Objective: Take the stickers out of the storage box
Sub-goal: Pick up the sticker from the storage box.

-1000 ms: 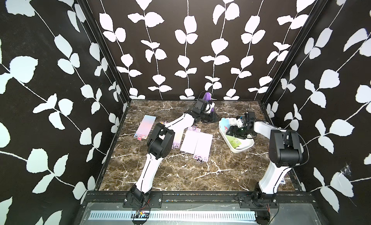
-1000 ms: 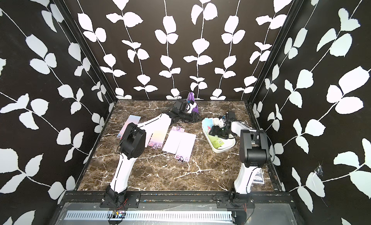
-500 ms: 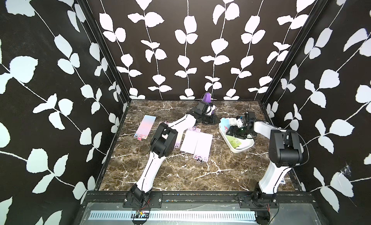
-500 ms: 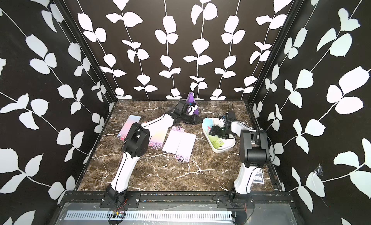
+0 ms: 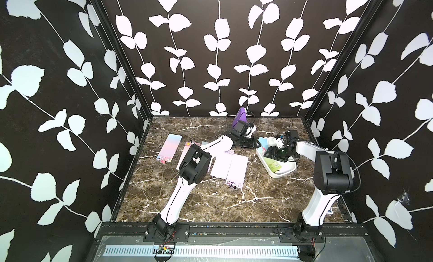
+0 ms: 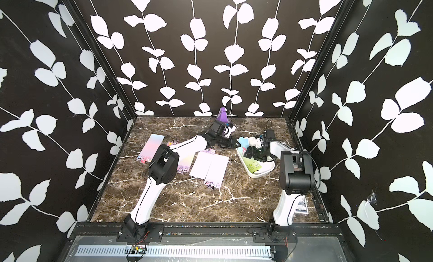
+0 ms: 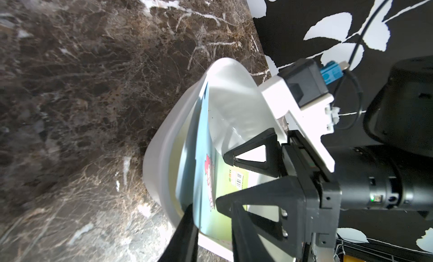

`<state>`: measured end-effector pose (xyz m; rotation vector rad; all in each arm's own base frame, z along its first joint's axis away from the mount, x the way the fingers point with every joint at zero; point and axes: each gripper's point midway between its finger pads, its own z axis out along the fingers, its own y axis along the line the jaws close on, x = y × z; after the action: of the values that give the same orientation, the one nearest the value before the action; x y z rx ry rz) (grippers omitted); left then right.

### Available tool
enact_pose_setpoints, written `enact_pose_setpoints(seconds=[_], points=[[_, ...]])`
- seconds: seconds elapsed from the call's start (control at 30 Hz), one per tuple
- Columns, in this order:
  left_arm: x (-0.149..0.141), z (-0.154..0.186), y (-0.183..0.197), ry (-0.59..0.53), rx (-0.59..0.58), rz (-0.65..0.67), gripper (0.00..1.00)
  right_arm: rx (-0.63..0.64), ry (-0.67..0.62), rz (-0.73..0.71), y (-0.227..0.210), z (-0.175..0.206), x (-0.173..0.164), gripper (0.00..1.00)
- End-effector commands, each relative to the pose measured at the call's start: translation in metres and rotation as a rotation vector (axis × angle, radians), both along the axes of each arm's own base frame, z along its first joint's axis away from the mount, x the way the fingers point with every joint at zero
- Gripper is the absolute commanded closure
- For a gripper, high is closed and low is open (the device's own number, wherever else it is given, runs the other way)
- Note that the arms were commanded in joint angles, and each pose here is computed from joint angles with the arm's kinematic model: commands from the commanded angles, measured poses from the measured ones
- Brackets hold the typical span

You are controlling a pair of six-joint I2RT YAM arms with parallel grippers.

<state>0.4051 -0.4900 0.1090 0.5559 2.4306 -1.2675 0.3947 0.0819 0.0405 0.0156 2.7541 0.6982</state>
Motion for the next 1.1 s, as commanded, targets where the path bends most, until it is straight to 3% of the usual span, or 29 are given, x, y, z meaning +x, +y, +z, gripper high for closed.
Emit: enact_pose_setpoints(seconds=[0.0,0.3,0.53,0.87,1.07], points=[[0.002,0.02,-0.004,-0.029,-0.034,-0.01,0.74,0.0,0.107,0.0,0.001,-0.023,-0.019,0.22],[0.004,0.02,-0.005,-0.03,-0.036,-0.007,0.83,-0.004,0.113,0.003,0.001,-0.024,-0.019,0.22],[0.005,0.019,-0.006,-0.025,-0.031,-0.005,0.99,-0.007,0.119,0.002,0.0,-0.025,-0.02,0.22],[0.006,0.024,-0.009,-0.023,-0.057,-0.008,1.0,-0.037,0.115,-0.002,-0.005,-0.017,-0.021,0.21],[0.003,0.048,-0.016,-0.022,-0.123,-0.04,1.0,-0.083,0.026,-0.036,-0.017,0.016,-0.019,0.2]])
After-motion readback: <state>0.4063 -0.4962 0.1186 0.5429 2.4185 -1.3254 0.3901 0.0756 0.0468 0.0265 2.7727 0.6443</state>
